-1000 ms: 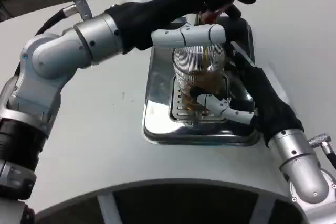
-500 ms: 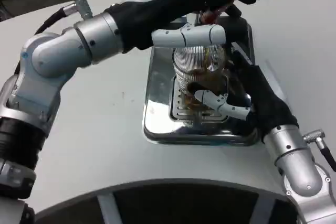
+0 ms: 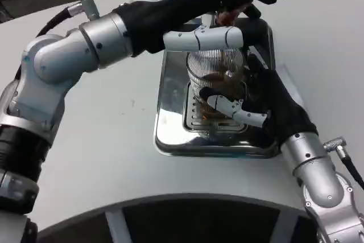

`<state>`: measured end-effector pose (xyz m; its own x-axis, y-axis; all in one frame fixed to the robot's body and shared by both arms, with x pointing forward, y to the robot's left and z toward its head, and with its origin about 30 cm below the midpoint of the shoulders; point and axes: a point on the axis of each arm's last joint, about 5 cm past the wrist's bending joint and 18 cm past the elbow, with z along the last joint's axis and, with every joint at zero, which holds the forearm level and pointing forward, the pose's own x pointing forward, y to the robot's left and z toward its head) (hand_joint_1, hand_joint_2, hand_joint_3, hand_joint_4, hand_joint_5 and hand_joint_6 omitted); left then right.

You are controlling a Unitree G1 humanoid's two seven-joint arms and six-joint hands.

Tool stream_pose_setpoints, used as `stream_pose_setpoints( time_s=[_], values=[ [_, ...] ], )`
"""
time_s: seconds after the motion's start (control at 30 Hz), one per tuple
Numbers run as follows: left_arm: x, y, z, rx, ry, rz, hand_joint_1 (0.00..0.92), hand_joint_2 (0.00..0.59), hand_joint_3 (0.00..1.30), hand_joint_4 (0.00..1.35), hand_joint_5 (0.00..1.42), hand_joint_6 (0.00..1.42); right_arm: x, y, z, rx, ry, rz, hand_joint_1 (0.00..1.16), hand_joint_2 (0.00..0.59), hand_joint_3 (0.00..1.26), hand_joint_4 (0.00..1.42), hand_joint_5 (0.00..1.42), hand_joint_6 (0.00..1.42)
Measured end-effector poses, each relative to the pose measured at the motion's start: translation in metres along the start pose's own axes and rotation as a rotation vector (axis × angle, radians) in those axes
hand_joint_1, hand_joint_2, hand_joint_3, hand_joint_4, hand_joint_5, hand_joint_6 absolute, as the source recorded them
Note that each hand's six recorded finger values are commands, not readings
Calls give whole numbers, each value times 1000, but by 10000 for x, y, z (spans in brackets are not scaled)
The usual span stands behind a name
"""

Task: Grasp the cup under the faucet to collect the drink, then remove the cup.

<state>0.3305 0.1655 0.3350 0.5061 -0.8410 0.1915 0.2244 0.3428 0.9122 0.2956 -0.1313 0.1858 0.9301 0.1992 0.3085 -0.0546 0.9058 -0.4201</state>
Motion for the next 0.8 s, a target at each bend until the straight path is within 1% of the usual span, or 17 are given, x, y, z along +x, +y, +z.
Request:
stream_pose_setpoints(
  time_s=[0.2, 0.53, 0.8],
  values=[
    [2, 9, -3, 3, -2, 0, 0, 136, 153, 120, 212, 144, 34, 16, -4, 21, 2, 6, 745, 213, 14, 25, 148, 50],
    [1, 38, -10, 10, -2, -7, 0, 128, 153, 120, 212, 144, 97, 41, 0, 48, -9, 25, 744, 210, 3, 15, 140, 48],
    [-2, 44, -21, 10, 0, -7, 0, 127, 153, 120, 212, 144, 121, 54, -18, 69, -16, 37, 744, 209, 0, 14, 142, 48]
  ],
)
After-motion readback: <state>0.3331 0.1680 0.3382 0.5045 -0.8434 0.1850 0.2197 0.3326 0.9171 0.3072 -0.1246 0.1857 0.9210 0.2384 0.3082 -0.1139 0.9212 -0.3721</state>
